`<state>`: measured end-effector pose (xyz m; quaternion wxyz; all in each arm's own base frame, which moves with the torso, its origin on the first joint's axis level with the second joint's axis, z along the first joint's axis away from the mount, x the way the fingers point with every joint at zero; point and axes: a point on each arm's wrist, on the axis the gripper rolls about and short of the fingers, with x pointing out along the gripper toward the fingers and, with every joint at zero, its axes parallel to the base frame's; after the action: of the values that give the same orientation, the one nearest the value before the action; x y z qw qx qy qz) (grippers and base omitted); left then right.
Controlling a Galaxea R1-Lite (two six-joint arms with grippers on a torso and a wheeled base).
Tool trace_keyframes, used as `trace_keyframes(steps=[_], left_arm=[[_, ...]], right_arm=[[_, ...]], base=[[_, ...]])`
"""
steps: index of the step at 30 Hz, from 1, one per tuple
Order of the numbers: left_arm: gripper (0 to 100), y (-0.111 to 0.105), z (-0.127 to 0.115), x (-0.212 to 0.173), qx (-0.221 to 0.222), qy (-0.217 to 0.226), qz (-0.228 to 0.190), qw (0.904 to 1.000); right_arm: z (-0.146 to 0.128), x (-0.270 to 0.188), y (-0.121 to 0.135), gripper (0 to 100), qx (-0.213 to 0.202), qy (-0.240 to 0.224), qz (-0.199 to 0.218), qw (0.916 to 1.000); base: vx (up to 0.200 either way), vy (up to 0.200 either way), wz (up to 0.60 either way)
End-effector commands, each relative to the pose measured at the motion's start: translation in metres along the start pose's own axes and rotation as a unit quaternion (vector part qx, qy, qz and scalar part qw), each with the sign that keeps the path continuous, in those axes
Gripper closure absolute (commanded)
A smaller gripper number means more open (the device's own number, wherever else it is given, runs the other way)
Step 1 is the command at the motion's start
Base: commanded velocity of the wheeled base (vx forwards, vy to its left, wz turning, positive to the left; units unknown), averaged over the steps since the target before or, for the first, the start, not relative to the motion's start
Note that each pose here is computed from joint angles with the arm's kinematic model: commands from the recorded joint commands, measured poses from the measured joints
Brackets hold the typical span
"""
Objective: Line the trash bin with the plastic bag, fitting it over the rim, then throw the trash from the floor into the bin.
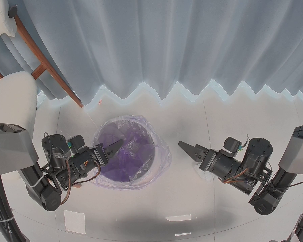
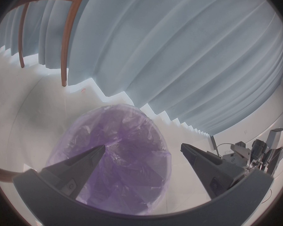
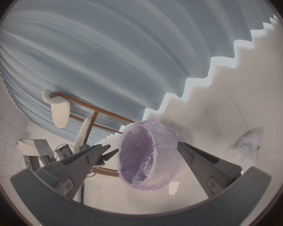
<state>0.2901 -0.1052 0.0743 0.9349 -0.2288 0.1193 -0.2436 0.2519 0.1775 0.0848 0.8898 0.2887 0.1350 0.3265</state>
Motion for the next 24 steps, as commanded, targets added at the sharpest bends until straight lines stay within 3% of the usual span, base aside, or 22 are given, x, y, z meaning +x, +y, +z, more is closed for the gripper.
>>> trace_keyframes(steps=[1,3,7,10,12,13,14,17,21,24], left_arm=[[0,-0.049,0.045,-0.028,0.027,-0.083,-0.088,0.9922],[0,-0.065,0.073,-0.049,0.043,-0.119,-0.129,0.9835],[0,-0.071,0.099,-0.070,0.054,-0.140,-0.140,0.9787],[0,-0.068,0.123,-0.087,0.062,-0.171,-0.129,0.9749],[0,-0.062,0.141,-0.098,0.049,-0.191,-0.112,0.9740],[0,-0.062,0.141,-0.098,0.049,-0.191,-0.112,0.9740],[0,-0.060,0.152,-0.103,0.023,-0.197,-0.111,0.9739],[0,-0.057,0.157,-0.104,0.003,-0.194,-0.120,0.9736],[0,-0.045,0.172,-0.115,0.021,-0.227,-0.105,0.9679],[0,-0.040,0.177,-0.120,0.032,-0.234,-0.105,0.9659]], right_arm=[[0.034,0.001,-0.027,0,-0.001,-0.036,-0.062,0.9974],[0.060,-0.001,-0.031,0,0.015,-0.009,-0.117,0.9930],[0.067,0.015,-0.041,0,0.031,0.068,-0.184,0.9801],[0.054,0.035,-0.061,0,-0.013,0.117,-0.225,0.9671],[0.045,0.052,-0.077,0,-0.056,0.120,-0.258,0.9569],[0.045,0.052,-0.077,0,-0.056,0.120,-0.258,0.9569],[0.038,0.065,-0.087,0,-0.074,0.110,-0.280,0.9509],[0.029,0.077,-0.088,0,-0.080,0.109,-0.277,0.9514],[0.005,0.097,-0.075,0,-0.089,0.130,-0.256,0.9537],[-0.001,0.102,-0.076,0,-0.091,0.137,-0.264,0.9504]], base=[[0.000,0.000,0.00],[0.000,0.000,0.00],[0.000,0.000,0.00],[0.000,0.000,0.00],[0.000,0.000,0.00],[0.000,0.000,0.00],[0.000,0.000,0.00],[0.000,-0.067,0.00],[0.000,-0.200,0.00],[0.000,-0.200,0.00]])
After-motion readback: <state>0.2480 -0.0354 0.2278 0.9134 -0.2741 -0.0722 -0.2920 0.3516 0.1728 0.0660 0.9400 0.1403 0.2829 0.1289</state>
